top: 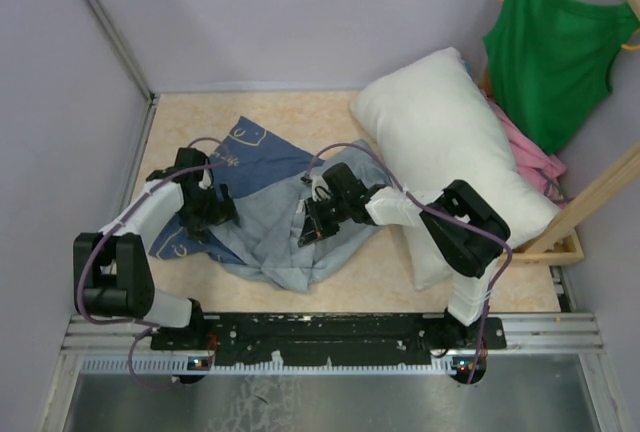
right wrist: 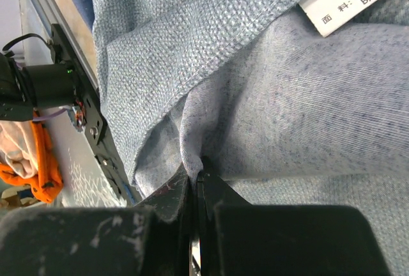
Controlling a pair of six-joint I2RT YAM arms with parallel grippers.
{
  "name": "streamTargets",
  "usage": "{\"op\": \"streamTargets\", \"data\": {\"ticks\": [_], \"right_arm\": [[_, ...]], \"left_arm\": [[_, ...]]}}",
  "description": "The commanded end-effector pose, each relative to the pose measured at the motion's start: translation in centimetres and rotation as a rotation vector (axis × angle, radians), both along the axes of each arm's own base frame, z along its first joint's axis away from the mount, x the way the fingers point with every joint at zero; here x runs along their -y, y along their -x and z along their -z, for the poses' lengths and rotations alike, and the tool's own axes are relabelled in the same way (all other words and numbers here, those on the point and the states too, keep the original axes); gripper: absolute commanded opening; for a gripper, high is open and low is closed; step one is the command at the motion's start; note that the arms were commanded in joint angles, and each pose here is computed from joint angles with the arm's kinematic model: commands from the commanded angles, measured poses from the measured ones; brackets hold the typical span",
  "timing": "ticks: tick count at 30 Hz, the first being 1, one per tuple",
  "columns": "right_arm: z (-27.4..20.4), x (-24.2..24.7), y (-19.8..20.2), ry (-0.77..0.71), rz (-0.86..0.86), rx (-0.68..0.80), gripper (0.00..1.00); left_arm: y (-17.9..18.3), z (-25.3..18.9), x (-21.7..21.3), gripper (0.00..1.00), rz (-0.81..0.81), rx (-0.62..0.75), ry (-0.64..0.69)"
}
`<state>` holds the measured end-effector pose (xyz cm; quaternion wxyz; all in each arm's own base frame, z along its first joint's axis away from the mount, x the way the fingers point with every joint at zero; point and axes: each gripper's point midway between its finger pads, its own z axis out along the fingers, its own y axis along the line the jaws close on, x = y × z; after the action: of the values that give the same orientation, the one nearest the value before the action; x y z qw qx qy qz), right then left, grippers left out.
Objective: Remove the pillowcase from the pillow
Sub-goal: Adjust the pillowcase at the center of the board.
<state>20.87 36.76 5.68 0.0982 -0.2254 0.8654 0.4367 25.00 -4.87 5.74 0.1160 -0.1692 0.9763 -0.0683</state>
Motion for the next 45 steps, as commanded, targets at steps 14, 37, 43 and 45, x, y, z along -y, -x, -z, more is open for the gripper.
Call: {"op": "streamTargets", "data": {"ticks": [14, 37, 43, 45], "right_arm": [[-1.7, -1.3, -0.9, -0.068, -0.023, 0.049, 0.00], [-2.8, -3.7, -1.2, -0.079, -0.058, 0.103, 0.13], [-2.7, -3.5, -1.2, -0.070, -0.063, 0.110, 0.18], [-2.7, -3.5, -1.2, -0.069, -0.063, 0.112, 0.19]], "left_arm": [[-6.7, -1.5, 2.6, 0.83, -0.053, 0.235, 0.137], [-10.6, -12.8, 2.9, 0.67, 0.127, 0.529, 0.118], [-9.2, -9.4, 4.6, 0.80, 0.132, 0.436, 0.227], [-8.3, -7.8, 4.1, 0.80, 0.098, 0.361, 0.204]]}}
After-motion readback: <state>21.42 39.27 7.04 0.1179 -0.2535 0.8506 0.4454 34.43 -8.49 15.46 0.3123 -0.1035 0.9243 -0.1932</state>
